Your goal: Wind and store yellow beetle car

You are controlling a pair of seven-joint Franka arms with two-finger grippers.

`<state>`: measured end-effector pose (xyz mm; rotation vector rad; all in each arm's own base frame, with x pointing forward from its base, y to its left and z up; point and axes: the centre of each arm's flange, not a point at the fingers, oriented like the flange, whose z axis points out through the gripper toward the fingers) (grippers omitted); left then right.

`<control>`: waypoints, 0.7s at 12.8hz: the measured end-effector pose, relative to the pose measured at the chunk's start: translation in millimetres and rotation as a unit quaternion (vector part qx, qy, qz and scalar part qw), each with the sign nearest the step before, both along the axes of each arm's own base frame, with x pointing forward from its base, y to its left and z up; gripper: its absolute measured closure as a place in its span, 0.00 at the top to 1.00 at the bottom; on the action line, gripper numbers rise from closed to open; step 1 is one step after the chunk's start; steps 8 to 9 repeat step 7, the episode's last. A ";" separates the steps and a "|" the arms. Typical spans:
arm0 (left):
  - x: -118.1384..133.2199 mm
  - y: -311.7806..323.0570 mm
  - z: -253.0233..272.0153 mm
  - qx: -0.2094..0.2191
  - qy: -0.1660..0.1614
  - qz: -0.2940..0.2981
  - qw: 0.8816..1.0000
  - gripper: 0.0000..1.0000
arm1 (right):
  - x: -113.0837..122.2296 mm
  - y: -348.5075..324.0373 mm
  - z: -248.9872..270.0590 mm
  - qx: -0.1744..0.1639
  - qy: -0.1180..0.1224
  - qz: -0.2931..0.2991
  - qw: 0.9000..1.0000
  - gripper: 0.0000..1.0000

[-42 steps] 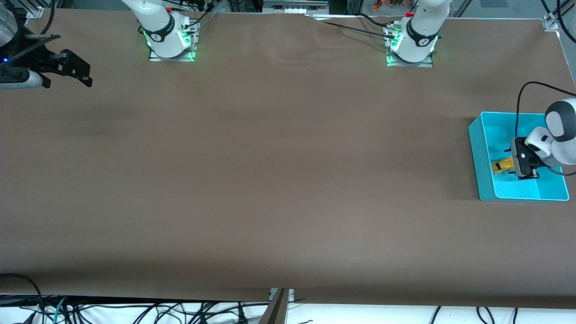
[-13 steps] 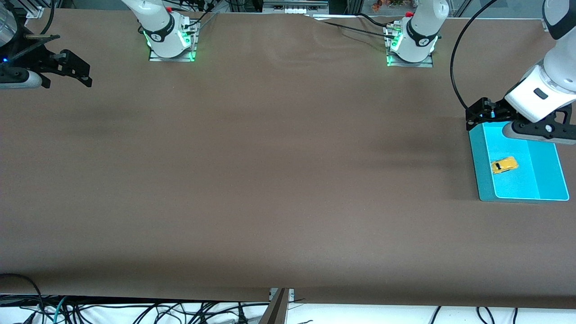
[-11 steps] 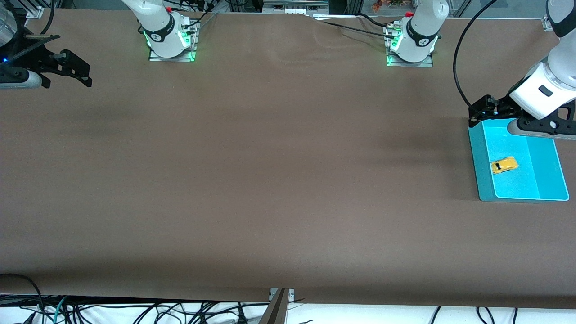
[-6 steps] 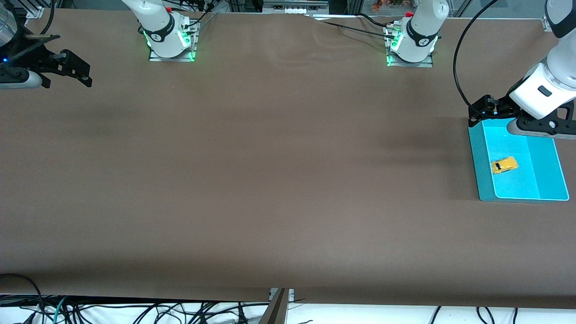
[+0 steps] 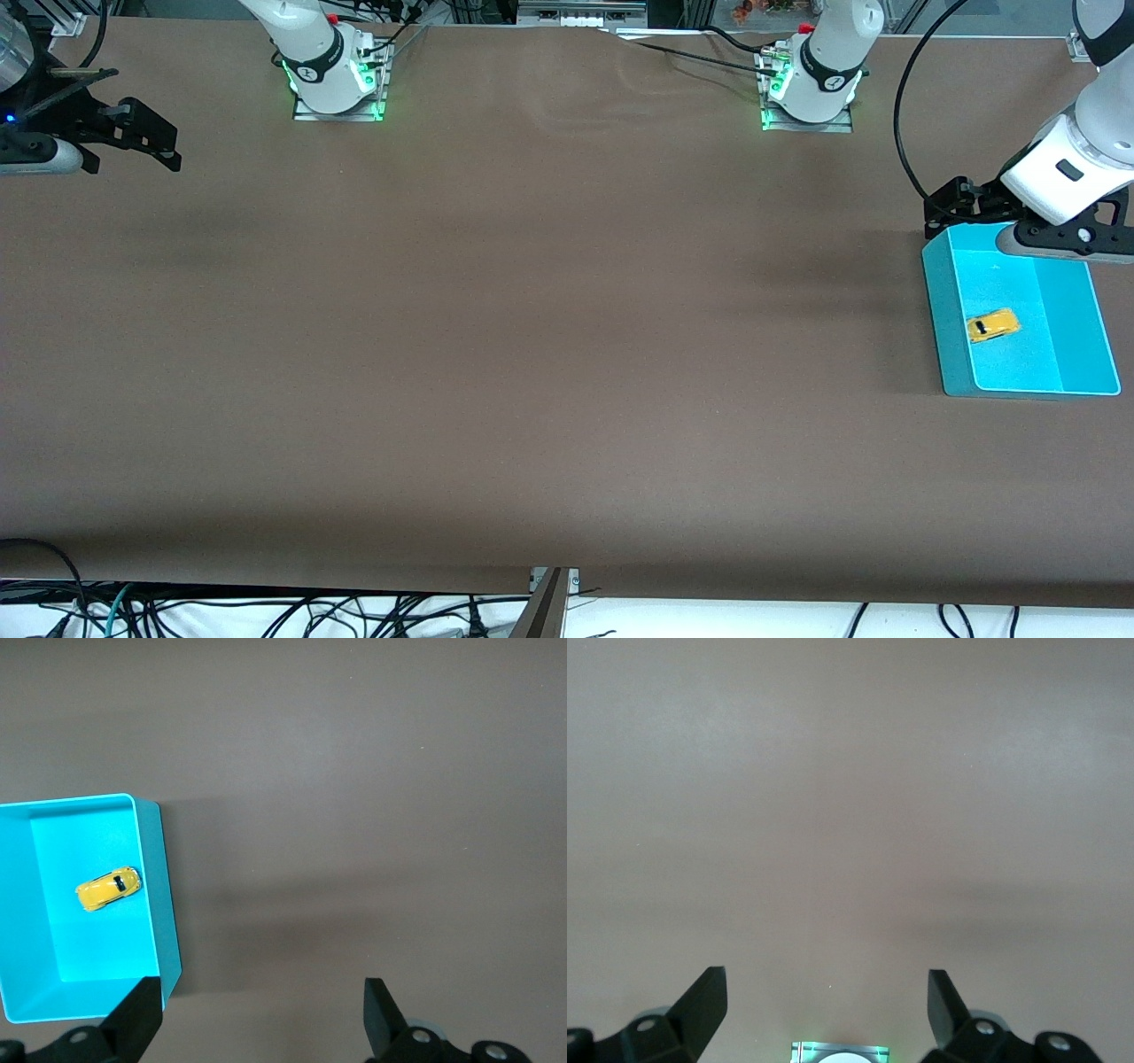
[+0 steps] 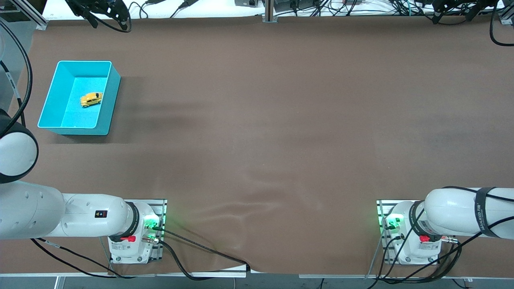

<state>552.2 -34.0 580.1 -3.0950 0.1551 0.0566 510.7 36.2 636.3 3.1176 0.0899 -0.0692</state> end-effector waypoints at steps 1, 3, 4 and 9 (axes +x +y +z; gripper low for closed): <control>-0.9 0.0 -0.6 0.000 0.001 0.001 1.000 1.00 | 0.0 0.0 0.0 0.000 0.000 0.000 1.000 1.00; -1.7 -1.6 -2.1 -0.015 0.003 0.028 0.999 1.00 | 0.0 0.0 0.0 0.000 0.000 0.000 1.000 1.00; -1.8 -2.3 -2.9 -0.022 0.004 0.045 0.999 1.00 | 0.0 0.0 0.0 0.000 0.000 0.000 1.000 1.00; -2.0 -2.4 -3.6 -0.024 0.005 0.058 0.998 1.00 | 0.0 0.0 0.0 0.000 0.000 0.000 1.000 1.00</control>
